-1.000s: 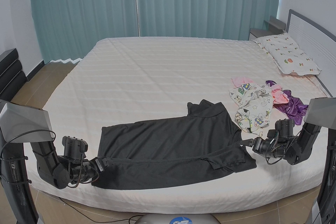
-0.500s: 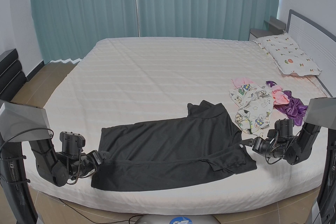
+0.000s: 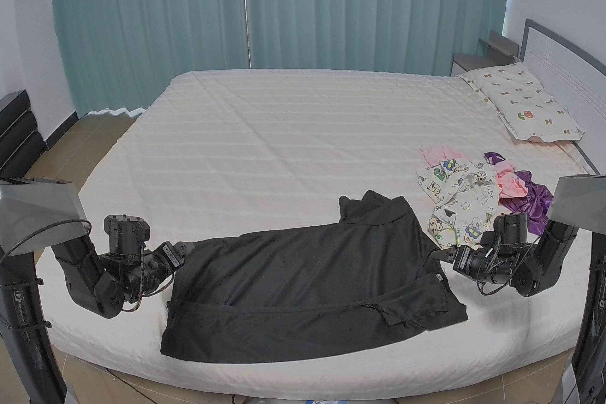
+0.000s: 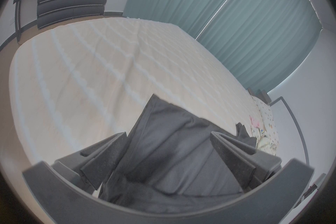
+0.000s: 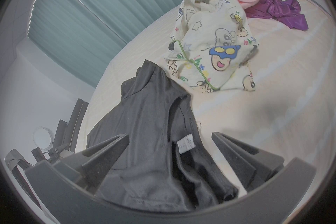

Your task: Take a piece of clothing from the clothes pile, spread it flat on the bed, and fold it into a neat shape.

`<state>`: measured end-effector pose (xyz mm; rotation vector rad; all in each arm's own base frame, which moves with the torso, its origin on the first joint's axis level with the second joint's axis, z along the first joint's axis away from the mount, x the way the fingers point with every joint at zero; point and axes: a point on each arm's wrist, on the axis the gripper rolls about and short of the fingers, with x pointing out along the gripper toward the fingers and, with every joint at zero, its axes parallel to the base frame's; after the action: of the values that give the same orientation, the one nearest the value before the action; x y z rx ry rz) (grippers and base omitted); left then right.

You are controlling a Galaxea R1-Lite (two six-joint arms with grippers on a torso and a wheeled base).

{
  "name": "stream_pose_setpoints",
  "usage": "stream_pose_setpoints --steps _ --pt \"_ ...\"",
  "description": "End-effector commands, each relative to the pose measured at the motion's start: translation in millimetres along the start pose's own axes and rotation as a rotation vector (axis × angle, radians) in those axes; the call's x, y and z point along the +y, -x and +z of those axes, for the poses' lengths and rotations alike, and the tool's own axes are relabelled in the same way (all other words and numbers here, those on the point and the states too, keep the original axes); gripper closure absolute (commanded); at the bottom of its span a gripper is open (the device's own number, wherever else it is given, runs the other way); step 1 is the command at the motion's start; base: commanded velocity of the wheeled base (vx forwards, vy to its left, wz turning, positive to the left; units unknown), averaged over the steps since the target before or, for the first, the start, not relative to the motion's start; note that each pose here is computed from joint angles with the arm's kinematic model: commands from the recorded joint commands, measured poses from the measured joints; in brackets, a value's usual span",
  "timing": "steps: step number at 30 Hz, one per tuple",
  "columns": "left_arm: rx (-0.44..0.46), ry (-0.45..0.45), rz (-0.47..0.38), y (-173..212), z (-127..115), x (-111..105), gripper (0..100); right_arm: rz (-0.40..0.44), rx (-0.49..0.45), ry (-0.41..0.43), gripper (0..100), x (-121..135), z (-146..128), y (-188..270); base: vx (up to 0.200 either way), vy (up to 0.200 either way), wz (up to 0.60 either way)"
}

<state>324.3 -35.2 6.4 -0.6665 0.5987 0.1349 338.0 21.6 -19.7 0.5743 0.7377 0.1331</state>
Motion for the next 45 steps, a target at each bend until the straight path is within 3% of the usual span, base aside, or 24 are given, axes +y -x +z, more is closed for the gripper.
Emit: stream_pose_setpoints --steps 1,12,16,26,31,45 --pt "-0.007 0.003 0.0 -13 3 -1 0 0.002 0.001 0.0 0 0 0 1 0.0 0.0 0.0" --pt "0.032 0.008 0.073 -55 24 2 0 0.006 0.008 0.005 0 3 -3 1 0.0 0.0 0.0" --pt "0.034 -0.06 0.093 -76 30 12 0 0.009 0.013 0.008 0 4 -4 0 0.0 0.0 0.0" --pt "0.06 -0.114 0.055 -105 28 16 0 0.011 0.021 0.012 0 6 -7 -2 0.0 0.0 0.0" --pt "0.117 -0.105 -0.027 -104 27 15 0 0.015 0.024 0.016 0 7 -7 -2 0.0 0.0 0.0" --pt "0.105 -0.131 -0.017 -105 28 20 0 0.022 0.021 0.022 0 10 -7 -5 0.0 0.0 0.0"
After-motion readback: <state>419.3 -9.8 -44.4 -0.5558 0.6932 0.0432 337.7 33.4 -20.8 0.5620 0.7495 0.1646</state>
